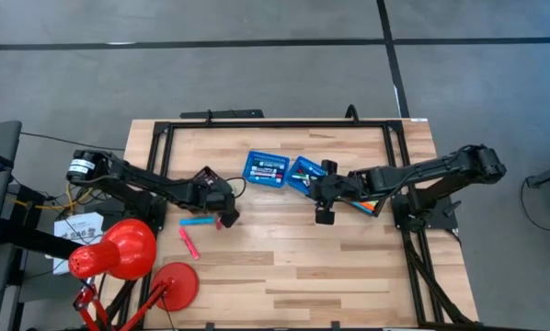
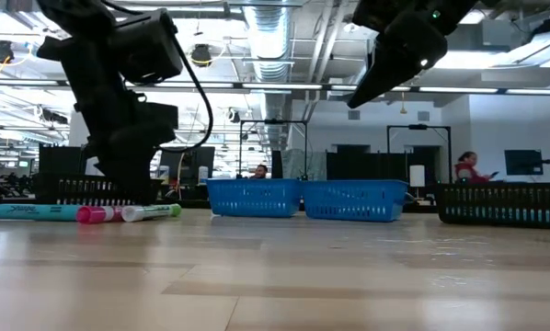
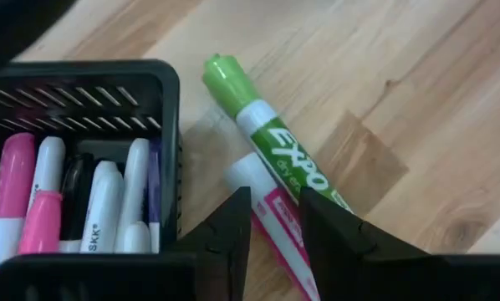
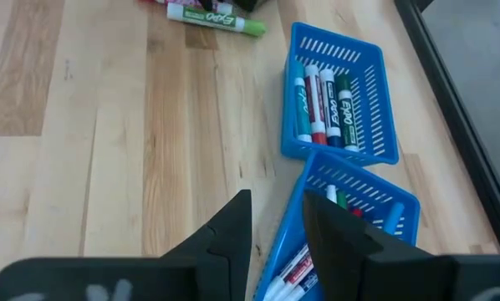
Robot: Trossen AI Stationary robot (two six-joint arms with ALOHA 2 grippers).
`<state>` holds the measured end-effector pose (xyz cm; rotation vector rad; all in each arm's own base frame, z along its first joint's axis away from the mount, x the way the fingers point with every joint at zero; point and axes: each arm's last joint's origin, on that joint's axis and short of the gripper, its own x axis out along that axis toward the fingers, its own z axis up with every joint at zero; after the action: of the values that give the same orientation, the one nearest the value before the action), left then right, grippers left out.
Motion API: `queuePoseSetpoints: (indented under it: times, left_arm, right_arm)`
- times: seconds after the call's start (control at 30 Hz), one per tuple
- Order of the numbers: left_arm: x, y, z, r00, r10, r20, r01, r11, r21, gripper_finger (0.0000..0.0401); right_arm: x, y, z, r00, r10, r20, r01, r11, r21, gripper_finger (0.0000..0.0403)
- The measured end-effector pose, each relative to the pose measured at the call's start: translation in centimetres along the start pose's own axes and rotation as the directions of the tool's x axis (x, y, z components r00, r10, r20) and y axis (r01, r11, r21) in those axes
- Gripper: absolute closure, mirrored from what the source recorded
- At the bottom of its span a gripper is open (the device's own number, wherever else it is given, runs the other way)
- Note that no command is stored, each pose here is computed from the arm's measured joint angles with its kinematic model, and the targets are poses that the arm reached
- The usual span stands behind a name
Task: Pick & Place Markers
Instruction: Put the light green solvent marker into the left blue bin
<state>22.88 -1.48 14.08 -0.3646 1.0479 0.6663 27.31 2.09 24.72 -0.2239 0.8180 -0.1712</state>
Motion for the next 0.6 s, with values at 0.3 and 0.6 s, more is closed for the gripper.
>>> queuePoseSetpoints:
  times: [0.3, 0.6]
  left_arm:
    - [0.2, 0.0, 0.6, 0.999, -0.037, 0.015, 0.038, 0.999, -0.037, 0.03]
    - [0.1, -0.6, 1.2, 0.992, -0.102, 0.072, 0.104, 0.994, -0.035, 0.026]
  right_arm:
    - [0.0, 0.0, 0.1, 1.0, -0.001, 0.011, 0.001, 1.0, -0.004, 0.0305]
    - [0.1, -0.5, 0.4, 0.999, -0.014, 0.04, 0.013, 1.0, 0.018, 0.0305]
